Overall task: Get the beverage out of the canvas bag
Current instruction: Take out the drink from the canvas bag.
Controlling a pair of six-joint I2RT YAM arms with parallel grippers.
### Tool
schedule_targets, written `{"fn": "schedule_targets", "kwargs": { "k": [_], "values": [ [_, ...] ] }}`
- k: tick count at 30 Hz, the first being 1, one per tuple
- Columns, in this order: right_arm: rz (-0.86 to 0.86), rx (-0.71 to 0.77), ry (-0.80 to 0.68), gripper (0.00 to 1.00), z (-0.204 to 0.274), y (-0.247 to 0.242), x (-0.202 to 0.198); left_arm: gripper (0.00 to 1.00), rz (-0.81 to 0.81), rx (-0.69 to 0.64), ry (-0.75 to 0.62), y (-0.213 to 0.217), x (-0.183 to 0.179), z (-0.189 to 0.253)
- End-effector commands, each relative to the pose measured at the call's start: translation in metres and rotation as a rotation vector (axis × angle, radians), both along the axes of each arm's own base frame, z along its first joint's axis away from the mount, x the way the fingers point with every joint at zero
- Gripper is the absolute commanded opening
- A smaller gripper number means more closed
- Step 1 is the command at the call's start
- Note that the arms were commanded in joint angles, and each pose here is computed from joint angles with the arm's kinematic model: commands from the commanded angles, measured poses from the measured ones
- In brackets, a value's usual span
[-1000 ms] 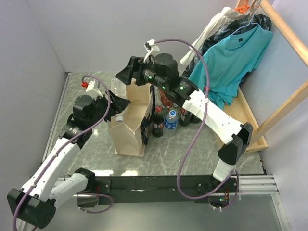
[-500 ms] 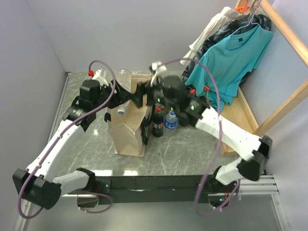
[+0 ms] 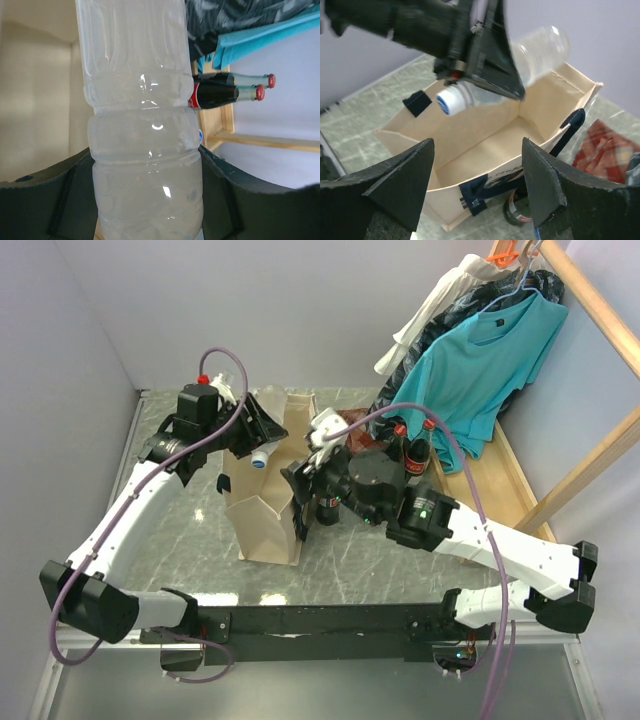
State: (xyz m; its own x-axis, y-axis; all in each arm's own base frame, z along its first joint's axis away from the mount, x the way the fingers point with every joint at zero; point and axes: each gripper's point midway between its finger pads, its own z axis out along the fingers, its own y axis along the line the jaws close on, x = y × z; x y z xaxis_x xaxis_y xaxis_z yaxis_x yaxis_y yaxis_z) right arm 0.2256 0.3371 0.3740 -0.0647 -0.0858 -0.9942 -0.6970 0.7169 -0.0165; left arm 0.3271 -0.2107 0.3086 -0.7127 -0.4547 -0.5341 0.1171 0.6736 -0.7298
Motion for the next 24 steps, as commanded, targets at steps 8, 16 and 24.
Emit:
{"fn": "schedule_targets", "kwargs": {
  "k": [8, 16, 24],
  "values": [
    [-0.029, -0.175, -0.198, 0.72, -0.014, 0.028, -0.028, 0.01, -0.114, -0.212, -0.038, -0.026, -0.015, 0.056],
    [-0.039, -0.227, -0.271, 0.70, -0.025, 0.031, -0.035, 0.01, -0.104, -0.258, 0.053, -0.031, -0.016, 0.047],
    [-0.080, -0.215, -0.364, 0.70, -0.016, 0.038, -0.029, 0.01, -0.104, -0.334, 0.098, -0.033, -0.026, 0.042]
  ]
}}
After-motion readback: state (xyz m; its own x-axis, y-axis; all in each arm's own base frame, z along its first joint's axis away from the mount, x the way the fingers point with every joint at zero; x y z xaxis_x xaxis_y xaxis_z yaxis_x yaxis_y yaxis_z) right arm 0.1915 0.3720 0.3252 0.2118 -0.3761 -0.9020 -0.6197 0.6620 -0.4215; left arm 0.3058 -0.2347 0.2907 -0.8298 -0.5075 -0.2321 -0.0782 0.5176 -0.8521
